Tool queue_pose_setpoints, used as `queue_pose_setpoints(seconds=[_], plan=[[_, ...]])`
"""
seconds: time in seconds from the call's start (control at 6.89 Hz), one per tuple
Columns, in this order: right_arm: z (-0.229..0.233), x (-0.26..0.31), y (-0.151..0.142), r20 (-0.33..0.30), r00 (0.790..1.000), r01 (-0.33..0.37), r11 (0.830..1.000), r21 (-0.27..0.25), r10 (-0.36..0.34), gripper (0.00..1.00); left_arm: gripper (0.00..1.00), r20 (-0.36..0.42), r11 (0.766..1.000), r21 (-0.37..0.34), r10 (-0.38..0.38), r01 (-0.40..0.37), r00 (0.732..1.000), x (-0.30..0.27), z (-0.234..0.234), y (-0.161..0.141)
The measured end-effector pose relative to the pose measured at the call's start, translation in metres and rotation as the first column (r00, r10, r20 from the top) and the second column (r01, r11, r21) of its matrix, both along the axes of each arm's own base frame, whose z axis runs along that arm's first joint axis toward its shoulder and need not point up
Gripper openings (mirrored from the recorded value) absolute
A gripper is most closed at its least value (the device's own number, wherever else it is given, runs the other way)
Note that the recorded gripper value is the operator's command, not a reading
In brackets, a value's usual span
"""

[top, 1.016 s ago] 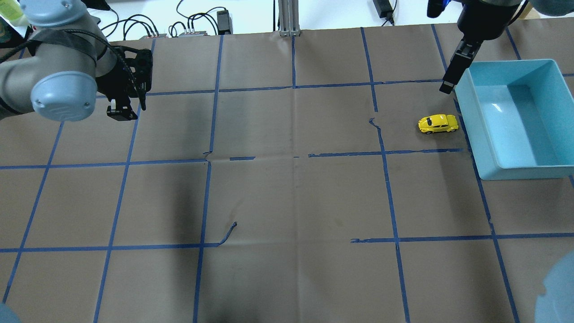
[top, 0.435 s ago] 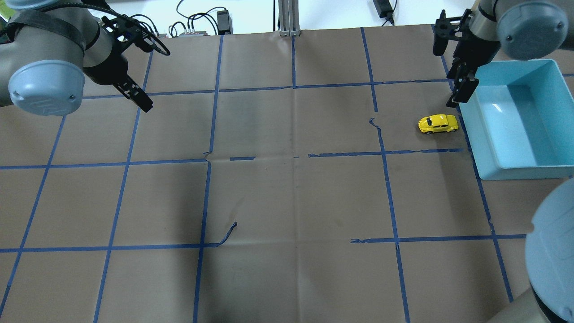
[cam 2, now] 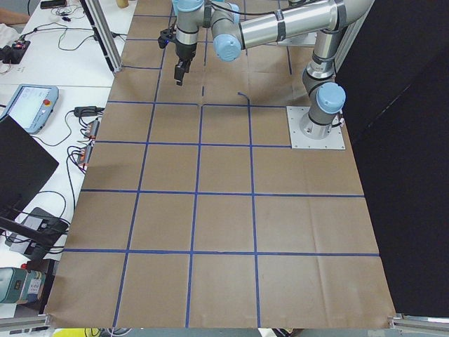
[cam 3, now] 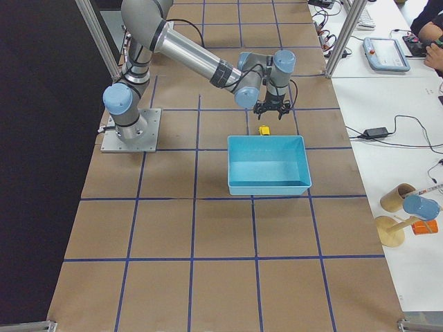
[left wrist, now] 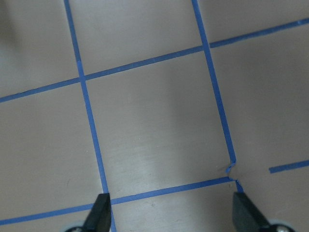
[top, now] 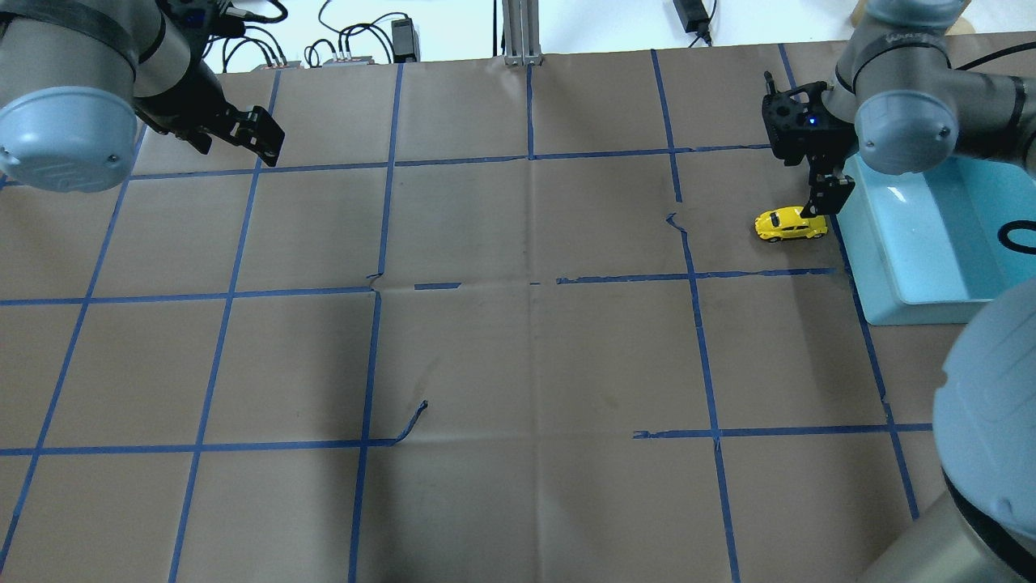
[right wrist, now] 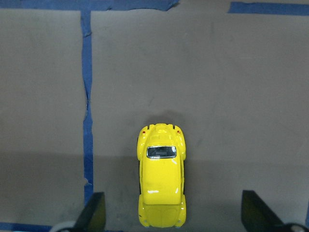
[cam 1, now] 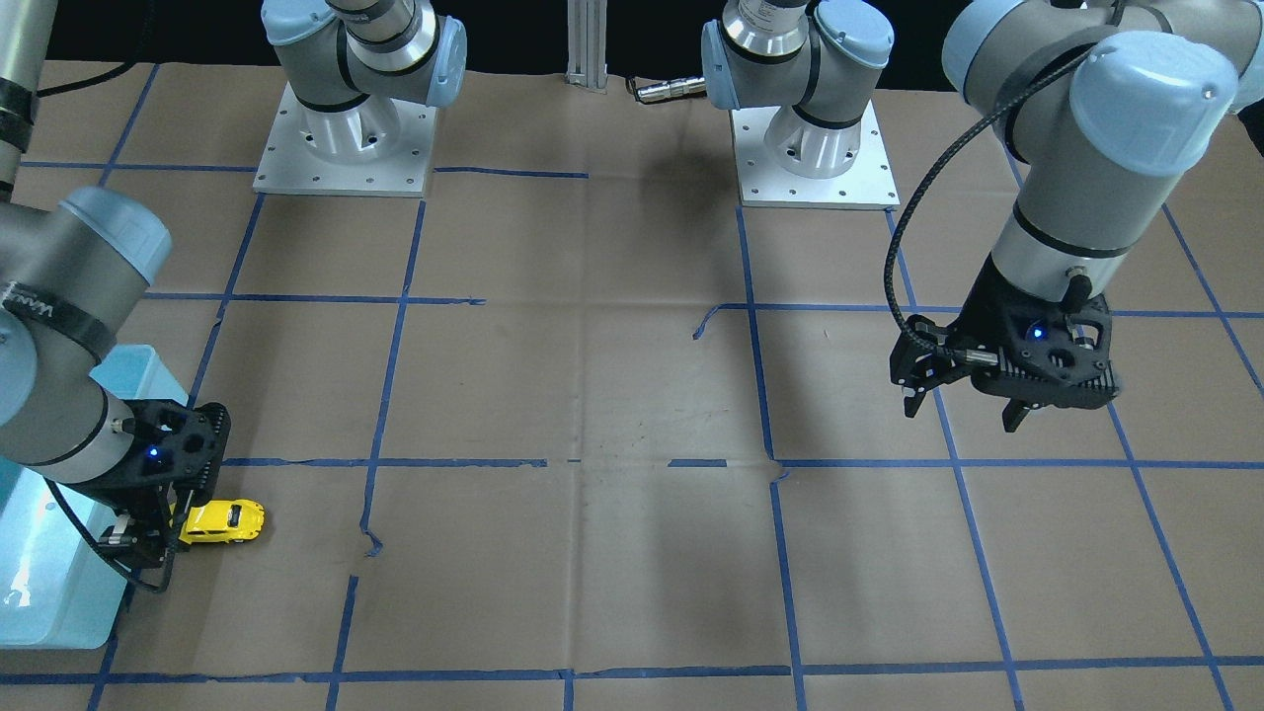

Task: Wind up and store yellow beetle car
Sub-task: 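Move the right gripper down to the car while the left arm draws back, then close the right gripper on the yellow beetle car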

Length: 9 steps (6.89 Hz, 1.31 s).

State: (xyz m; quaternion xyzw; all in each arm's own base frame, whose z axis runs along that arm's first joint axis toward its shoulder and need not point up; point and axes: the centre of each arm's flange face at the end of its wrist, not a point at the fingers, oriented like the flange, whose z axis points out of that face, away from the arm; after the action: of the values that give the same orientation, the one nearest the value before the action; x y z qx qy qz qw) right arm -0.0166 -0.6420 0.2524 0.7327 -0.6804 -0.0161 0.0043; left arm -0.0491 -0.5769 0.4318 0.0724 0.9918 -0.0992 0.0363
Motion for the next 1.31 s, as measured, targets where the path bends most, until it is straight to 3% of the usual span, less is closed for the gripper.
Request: queue_pose_setpoints(seconds=[0.15, 0.44, 0.87, 1.02, 1.31], plan=[[-0.012, -0.002, -0.001, -0.017, 0.998, -0.053, 0.998, 0.020, 0.053, 0.94, 0.98, -0.019, 0.996, 0.011, 0.089, -0.088, 0.996, -0.003, 0.011, 0.009], [-0.030, -0.005, 0.001, -0.031, 0.997, -0.072, 0.996, 0.055, 0.073, 0.94, 0.98, -0.045, 0.974, 0.047, 0.222, -0.220, 0.974, -0.010, 0.025, 0.026], [-0.048, -0.010, -0.003, -0.038, 0.997, -0.065, 0.997, 0.053, 0.067, 0.92, 0.99, -0.059, 0.942, 0.095, 0.329, -0.322, 0.943, -0.028, 0.035, 0.036], [-0.054, -0.012, -0.005, -0.037, 0.997, -0.061, 0.997, 0.048, 0.063, 0.65, 0.99, -0.054, 0.930, 0.126, 0.354, -0.345, 0.934, -0.030, 0.038, 0.037], [-0.062, -0.013, -0.007, -0.031, 0.998, -0.059, 0.997, 0.049, 0.061, 0.29, 0.99, -0.050, 0.919, 0.155, 0.373, -0.362, 0.926, -0.034, 0.033, 0.037]])
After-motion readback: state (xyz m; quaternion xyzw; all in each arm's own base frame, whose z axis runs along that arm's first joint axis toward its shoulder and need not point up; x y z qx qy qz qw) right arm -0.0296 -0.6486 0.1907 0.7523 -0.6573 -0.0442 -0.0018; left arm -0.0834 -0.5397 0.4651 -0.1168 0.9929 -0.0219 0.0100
